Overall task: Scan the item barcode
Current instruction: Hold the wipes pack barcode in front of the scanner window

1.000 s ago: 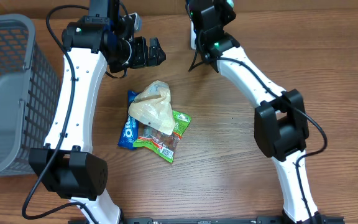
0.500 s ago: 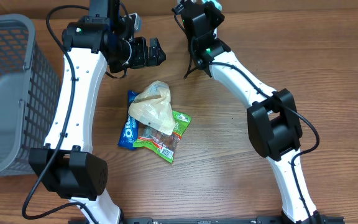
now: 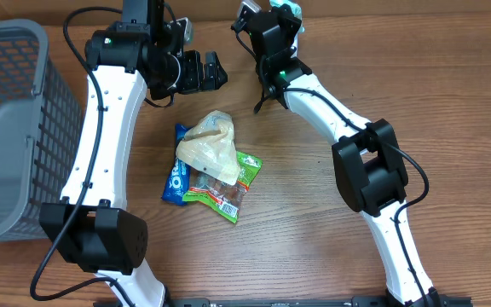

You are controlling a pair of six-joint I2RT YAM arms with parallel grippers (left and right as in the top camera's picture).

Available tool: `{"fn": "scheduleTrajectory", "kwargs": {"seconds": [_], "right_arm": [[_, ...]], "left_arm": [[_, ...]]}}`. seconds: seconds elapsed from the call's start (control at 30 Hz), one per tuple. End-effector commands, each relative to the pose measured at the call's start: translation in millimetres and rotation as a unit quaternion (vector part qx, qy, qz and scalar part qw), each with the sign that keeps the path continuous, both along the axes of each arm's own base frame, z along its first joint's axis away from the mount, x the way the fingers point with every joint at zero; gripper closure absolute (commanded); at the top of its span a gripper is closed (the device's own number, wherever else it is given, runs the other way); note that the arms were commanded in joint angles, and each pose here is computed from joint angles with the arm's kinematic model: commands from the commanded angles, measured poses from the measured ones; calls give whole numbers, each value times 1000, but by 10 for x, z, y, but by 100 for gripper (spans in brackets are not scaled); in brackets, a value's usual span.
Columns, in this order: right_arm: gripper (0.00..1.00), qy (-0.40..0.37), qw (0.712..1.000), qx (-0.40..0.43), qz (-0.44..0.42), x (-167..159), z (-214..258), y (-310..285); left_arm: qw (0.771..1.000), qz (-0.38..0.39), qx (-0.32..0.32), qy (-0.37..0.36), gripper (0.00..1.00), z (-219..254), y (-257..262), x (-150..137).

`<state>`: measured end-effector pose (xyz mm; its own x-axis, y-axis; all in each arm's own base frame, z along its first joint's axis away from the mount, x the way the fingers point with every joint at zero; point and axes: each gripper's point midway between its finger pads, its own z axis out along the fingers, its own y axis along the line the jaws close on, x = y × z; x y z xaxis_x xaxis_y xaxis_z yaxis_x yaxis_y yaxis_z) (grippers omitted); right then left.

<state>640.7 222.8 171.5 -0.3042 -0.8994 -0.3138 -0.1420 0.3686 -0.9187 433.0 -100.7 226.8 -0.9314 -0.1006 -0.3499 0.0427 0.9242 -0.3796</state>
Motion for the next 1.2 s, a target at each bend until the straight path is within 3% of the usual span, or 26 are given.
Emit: {"fn": "scheduleTrajectory", "kwargs": {"seconds": [0.0, 0.6, 1.17], "right_arm": [[96, -13, 1000, 1, -13, 28, 121, -94], [96, -40, 998, -28, 34, 154, 309, -60], [96, 73, 995, -45, 51, -57, -374, 129]], "left_arm": [[1000, -5, 3, -11, 0, 56, -16, 27], [1000, -5, 3, -11, 0, 56, -16, 27], [1000, -5, 3, -11, 0, 56, -16, 27]]}}
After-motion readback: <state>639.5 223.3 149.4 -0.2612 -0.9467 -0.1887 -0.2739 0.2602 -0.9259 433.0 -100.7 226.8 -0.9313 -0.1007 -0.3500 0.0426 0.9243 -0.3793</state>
